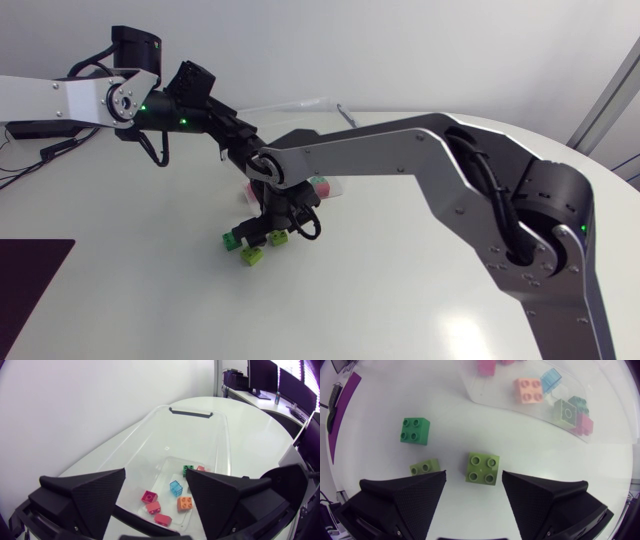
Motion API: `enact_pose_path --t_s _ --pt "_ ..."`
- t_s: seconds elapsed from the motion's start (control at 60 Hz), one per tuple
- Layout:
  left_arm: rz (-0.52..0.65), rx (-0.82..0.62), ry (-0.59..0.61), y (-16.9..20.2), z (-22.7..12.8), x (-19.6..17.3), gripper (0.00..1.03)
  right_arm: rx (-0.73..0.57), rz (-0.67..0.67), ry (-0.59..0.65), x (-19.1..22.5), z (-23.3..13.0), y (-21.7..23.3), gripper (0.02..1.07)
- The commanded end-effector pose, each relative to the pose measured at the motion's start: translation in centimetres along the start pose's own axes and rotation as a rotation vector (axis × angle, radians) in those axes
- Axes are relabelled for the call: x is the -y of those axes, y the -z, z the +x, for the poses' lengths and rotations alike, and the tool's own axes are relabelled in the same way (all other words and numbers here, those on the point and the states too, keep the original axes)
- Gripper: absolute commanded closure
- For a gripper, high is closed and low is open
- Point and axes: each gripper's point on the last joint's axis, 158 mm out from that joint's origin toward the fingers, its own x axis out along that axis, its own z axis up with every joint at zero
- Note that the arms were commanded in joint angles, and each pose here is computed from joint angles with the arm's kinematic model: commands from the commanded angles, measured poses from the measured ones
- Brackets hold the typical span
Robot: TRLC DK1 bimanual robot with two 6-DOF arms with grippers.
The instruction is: Place the duplo bricks in the container
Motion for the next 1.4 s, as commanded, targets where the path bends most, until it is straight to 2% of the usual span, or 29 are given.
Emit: enact_pose_path --t_s 0.0,0.117,0.317,0.433,0.517,0.617,0.867,1.167,1.383 --pt "-0.024 0.035 -0.029 -1.3 -1.0 -1.4 0.05 -0.031 0.045 0.013 0.5 1.1 0.4 0.36" --pt "-0.035 0.068 -0.06 -2.5 -3.8 -2.3 0.05 -0.041 0.056 0.016 0.7 1.4 0.6 0.49" --pt "-0.047 0.111 -0.075 -3.6 -8.7 -2.6 0.05 -0.056 0.069 0.008 0.8 1.5 0.7 0.5" --pt "-0.067 0.107 -0.086 -2.3 -11.1 -2.7 0.06 -0.059 0.07 0.009 0.8 1.5 0.8 0.67" --pt "-0.066 0.064 -0.065 -0.1 -12.2 -2.4 0.06 -0.058 0.07 0.01 0.9 1.5 0.7 0.8" --pt "-0.06 0.008 -0.038 3.1 -13.0 -1.6 0.06 -0.061 0.067 0.009 0.8 1.5 0.8 0.81" --pt "0.001 -0.121 0.072 10.6 -13.9 3.4 0.06 -0.03 0.042 0.01 0.4 0.2 1.5 0.83" --pt "-0.02 -0.222 0.221 17.1 -11.5 7.4 0.06 0.094 0.03 0.028 1.1 -5.3 -0.7 0.83" --pt "-0.01 -0.279 0.289 19.4 -9.0 8.8 0.07 0.234 0.029 0.028 1.7 -10.5 -3.4 0.83"
